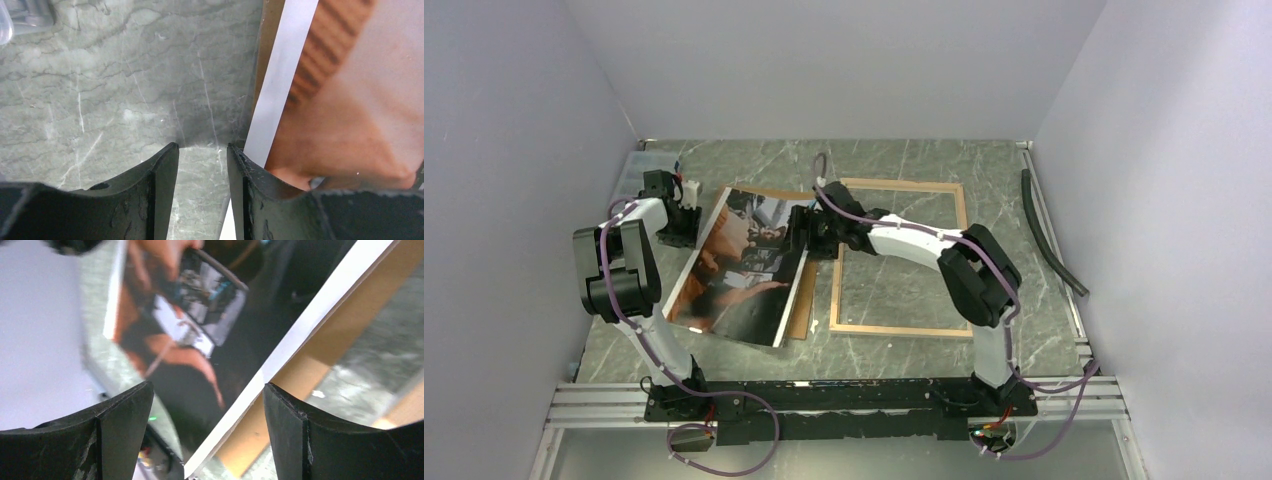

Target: Put the photo into the frame

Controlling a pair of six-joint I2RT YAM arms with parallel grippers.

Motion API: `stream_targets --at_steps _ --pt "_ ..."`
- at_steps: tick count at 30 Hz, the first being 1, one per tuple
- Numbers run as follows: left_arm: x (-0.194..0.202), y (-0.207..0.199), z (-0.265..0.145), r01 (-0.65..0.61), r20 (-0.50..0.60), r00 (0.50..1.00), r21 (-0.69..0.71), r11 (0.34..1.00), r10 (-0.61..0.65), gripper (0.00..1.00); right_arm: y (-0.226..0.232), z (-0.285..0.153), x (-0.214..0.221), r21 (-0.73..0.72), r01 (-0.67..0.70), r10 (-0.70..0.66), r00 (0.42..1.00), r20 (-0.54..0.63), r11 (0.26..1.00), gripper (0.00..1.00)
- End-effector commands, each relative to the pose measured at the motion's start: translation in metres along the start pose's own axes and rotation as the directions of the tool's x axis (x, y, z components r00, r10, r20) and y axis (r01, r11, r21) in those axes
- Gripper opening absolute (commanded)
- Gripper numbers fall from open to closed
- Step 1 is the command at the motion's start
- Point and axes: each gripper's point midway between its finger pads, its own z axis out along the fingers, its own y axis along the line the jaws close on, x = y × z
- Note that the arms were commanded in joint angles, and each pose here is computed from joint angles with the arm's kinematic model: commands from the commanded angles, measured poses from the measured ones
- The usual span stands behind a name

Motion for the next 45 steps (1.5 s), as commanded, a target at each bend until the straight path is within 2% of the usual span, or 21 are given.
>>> stream_targets --at_steps 1,4,9,16,20,26,33,39,45 --pt "0.042 -0.053 0.007 0.029 -0.137 0.991 0.191 0.981 -0.003 0.47 0.143 -0.075 -0.048 -0.646 0.112 0.018 0.981 0.192 0.755 0.83" --pt "0.042 -0.053 0.006 0.028 -0.135 0.991 0.19 0.981 -0.002 0.47 0.146 -0.079 -0.052 -0.693 0.119 0.04 0.977 0.209 0.711 0.84" --pt "0.045 -0.053 0.005 0.023 -0.135 0.991 0.192 0.981 0.003 0.47 0.146 -0.073 -0.056 -0.702 0.134 0.04 0.973 0.227 0.7 0.89" --pt "0.043 -0.052 0.004 0.019 -0.13 0.991 0.188 0.982 0.006 0.46 0.124 -0.041 -0.051 -0.597 0.072 0.041 0.984 0.173 0.799 0.93" --pt "0.037 -0.043 -0.001 0.022 -0.12 0.993 0.171 0.985 -0.002 0.45 0.112 -0.045 -0.048 -0.564 0.055 0.053 0.983 0.173 0.824 0.92" --pt "0.02 -0.012 -0.013 0.035 -0.083 0.996 0.11 0.993 -0.026 0.46 0.101 -0.056 -0.048 -0.564 0.022 0.087 0.983 0.165 0.826 0.86" --pt "0.02 0.012 -0.019 0.016 -0.073 0.997 0.042 0.999 -0.013 0.48 0.094 -0.053 -0.044 -0.594 -0.039 0.135 0.984 0.117 0.803 0.76" --pt "0.027 0.015 -0.013 0.012 -0.09 0.996 0.036 0.999 -0.009 0.48 0.082 -0.051 -0.045 -0.585 -0.077 0.164 0.982 0.096 0.808 0.61" --pt "0.035 0.01 -0.004 0.022 -0.114 0.993 0.059 0.998 -0.015 0.47 0.081 -0.052 -0.045 -0.612 -0.108 0.188 0.98 0.069 0.784 0.61"
